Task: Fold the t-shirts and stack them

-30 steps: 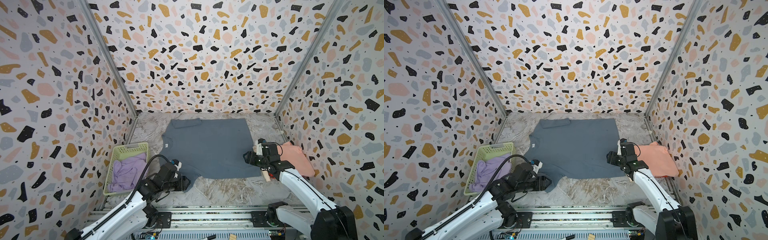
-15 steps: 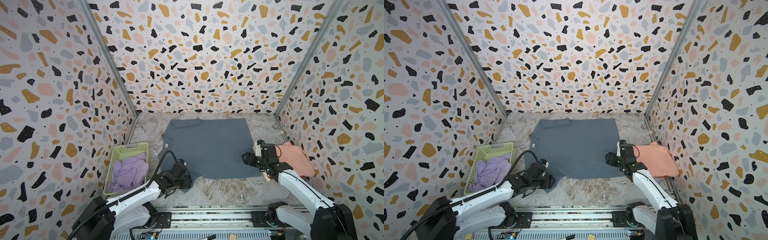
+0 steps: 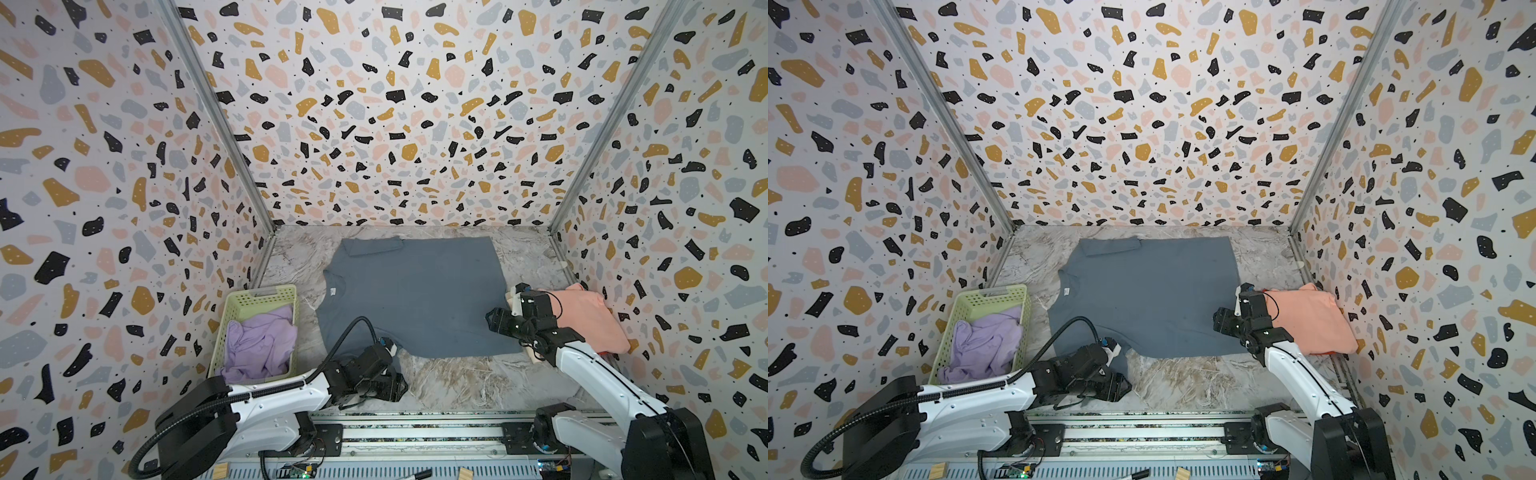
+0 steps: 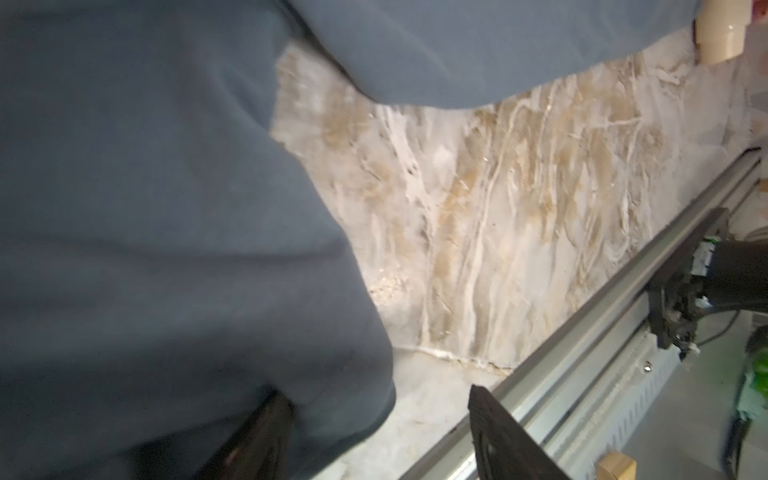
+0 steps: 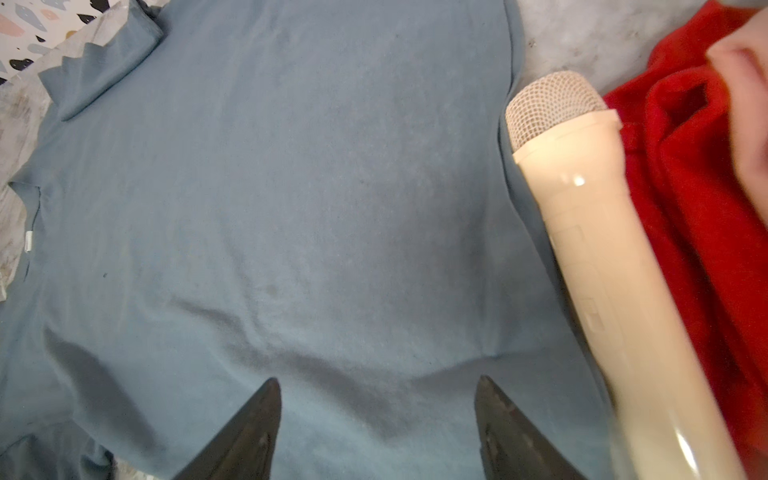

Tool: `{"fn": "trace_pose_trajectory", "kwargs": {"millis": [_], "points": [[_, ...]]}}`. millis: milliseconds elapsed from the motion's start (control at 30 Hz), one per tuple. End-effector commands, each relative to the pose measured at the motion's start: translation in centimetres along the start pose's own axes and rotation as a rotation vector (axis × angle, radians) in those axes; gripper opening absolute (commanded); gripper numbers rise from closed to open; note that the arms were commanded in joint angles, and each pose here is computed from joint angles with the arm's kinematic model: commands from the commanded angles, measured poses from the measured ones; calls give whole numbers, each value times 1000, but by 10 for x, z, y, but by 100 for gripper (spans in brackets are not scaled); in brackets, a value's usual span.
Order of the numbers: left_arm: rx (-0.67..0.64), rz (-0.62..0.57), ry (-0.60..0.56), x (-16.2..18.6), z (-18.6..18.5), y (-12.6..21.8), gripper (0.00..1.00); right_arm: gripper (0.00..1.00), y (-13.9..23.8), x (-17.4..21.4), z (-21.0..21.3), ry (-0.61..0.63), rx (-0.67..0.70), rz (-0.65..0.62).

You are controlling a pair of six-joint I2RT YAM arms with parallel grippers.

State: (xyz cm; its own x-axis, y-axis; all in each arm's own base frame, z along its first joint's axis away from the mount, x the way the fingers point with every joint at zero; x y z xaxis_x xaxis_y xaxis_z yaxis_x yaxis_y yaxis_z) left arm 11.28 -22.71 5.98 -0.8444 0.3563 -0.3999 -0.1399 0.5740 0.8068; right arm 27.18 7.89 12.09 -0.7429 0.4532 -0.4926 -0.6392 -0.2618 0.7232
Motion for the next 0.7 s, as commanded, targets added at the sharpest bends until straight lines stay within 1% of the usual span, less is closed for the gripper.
{"fn": "trace_pose_trajectory", "kwargs": {"millis": [0,67,167,233,300,367,533,600,667], "points": [[1,20,-57,-11,-13,13,72,73,4,-6,2,16,5,-34],[-47,-27,-76,-27,-13,26,72,73,4,-7,2,19,4,-35],[-180,-120,-100,-56,-2,52,74,73,4,-8,5,23,-15,-38],[-271,-169,-98,-76,14,68,77,73,4,-12,10,26,-40,-51],[-337,-229,-78,-96,30,81,78,74,3,-19,18,31,-72,-74],[-390,-297,-72,-118,47,91,81,75,2,-31,29,38,-106,-105],[-470,-423,-20,-182,92,99,84,82,-5,-81,64,89,-168,-218],[-499,-464,17,-209,114,96,85,84,-12,-104,80,107,-194,-256],[-507,-481,55,-231,136,90,86,86,-24,-122,93,123,-207,-270]]}}
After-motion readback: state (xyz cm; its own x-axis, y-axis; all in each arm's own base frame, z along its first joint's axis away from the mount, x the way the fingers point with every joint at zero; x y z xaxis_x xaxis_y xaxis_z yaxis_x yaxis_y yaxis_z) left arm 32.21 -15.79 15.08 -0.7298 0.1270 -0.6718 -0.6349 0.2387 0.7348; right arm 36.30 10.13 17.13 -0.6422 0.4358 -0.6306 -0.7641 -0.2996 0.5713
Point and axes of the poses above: each gripper's point midway between its finger pads, its own y axis back along the fingers, its own z axis along the line the jaws close on, x = y × z, the point moved 3 cm from there along y, back along the fingers, and after that the axes turned 13 degrees about -y, right-handed, at the moved point
